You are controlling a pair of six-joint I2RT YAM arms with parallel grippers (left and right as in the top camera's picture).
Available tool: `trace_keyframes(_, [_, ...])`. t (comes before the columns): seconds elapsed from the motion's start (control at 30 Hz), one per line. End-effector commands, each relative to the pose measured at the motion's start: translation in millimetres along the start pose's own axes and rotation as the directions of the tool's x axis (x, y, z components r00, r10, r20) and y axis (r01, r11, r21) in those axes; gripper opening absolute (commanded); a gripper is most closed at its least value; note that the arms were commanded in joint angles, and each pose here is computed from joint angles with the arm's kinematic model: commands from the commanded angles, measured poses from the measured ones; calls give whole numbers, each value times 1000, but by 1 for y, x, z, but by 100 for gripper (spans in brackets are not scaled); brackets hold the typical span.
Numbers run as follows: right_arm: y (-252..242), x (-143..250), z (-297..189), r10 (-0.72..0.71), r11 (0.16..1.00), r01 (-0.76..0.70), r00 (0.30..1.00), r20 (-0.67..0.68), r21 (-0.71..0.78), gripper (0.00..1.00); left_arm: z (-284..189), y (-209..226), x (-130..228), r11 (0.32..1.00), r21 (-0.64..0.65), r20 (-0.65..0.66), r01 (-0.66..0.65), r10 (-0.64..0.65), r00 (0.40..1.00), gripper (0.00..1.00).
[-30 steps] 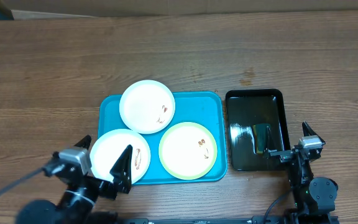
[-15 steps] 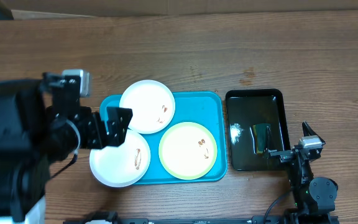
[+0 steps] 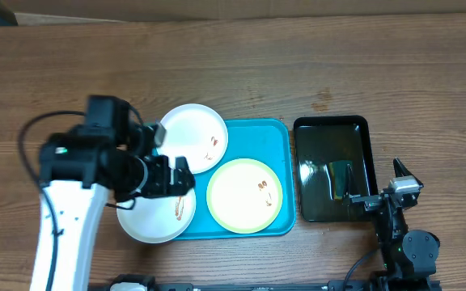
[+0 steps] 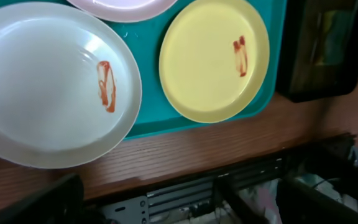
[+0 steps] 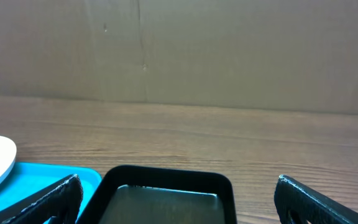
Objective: Clean dirty plates on tray and stack at the side
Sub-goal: 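Move the left gripper over the yellow plate's left rim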
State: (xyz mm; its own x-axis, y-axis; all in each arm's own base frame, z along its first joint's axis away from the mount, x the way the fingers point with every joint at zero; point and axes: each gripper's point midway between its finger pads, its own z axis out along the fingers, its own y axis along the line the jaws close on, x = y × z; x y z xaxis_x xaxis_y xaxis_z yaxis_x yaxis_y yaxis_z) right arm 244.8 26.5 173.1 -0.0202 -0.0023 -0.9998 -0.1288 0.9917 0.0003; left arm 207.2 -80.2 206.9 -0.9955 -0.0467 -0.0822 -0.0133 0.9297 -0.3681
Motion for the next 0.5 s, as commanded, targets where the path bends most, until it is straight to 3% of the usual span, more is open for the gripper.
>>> trace_keyframes(0.0, [1, 1, 0, 88, 996, -88, 996, 7, -9, 100, 27, 3, 11, 1000, -8, -57, -6, 5, 998, 99])
trace_keyframes(0.27, [14, -47, -10, 219, 972, -213, 974, 53, -96, 100, 61, -3, -2, 999, 5, -7, -49, 49, 999, 100])
trace_keyframes(0.47, [15, -106, -13, 279, 957, -284, 958, -70, -66, 100, 61, -3, -33, 997, -19, 120, -69, 71, 990, 100])
